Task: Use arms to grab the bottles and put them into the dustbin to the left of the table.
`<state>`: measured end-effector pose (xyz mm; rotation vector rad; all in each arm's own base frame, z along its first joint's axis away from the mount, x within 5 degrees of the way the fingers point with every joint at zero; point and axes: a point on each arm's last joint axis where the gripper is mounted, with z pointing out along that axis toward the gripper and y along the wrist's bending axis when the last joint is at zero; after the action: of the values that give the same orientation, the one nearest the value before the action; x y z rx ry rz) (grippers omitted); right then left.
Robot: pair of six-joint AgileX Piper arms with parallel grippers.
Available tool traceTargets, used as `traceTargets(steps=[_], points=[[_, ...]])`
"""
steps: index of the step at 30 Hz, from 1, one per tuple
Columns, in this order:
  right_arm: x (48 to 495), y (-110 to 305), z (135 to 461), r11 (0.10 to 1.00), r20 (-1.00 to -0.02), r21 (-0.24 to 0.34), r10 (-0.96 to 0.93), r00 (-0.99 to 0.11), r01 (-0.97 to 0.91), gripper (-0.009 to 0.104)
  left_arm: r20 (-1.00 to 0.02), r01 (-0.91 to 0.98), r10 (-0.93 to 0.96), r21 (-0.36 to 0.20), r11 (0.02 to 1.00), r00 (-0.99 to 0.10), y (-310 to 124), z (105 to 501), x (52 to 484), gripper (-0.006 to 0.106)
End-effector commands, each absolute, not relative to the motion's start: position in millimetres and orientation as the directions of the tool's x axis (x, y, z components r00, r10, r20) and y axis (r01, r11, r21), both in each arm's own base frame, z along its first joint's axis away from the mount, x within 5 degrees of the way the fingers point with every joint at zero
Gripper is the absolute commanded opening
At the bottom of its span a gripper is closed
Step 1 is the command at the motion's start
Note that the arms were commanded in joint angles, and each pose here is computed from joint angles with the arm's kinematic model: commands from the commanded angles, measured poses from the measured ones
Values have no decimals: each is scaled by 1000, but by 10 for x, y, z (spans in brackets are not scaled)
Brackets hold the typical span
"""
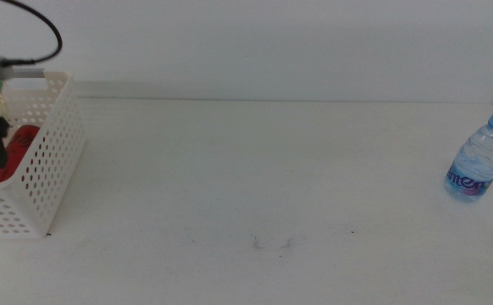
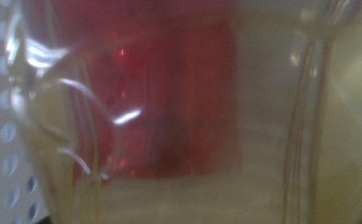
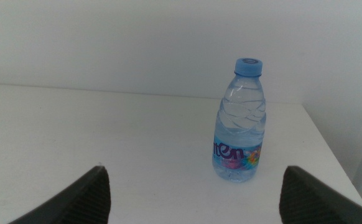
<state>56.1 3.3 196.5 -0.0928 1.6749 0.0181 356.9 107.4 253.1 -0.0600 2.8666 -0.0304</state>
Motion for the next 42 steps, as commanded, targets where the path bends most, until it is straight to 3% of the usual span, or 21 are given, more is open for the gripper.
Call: traceTargets(steps=[1,4,9,10,14,21,23,28,34,42], points=[[560,31,1969,996,-994,-54,-60,-89,-69,90,-315,-31,-37,-23,999,-948,1102,2510,3655,5],[560,31,1969,996,-994,-54,-60,-89,-69,90,-302,-34,-42,-34,999,-952,1113,2398,3703,25],[560,31,1969,996,-994,-54,-60,-89,-69,90,-323,0,-2,-7,1000,-946,1125,2382,3740,88],[560,31,1969,996,-994,-54,-60,-89,-69,90,-326,0,-2,-7,1000,-945,1123,2412,3736,94],[560,31,1969,996,-994,-54,-60,-89,-69,90,-381,-2,-20,-46,999,-924,1029,2724,3704,94],[560,31,1969,996,-994,-54,-60,-89,-69,90,-583,177,139,-8,984,-801,306,3672,3304,94],[560,31,1969,996,-994,-54,-60,-89,-69,90,-629,312,255,21,950,-734,-14,3932,3075,94],[560,31,1969,996,-994,-54,-60,-89,-69,90,-773,645,412,5,764,-482,-769,4616,2274,94],[560,31,1969,996,-994,-54,-60,-89,-69,90,-820,791,471,37,611,-326,-1117,4904,1726,94],[560,31,1969,996,-994,-54,-60,-89,-69,90,-842,800,457,50,597,-289,-1142,4956,1655,94]])
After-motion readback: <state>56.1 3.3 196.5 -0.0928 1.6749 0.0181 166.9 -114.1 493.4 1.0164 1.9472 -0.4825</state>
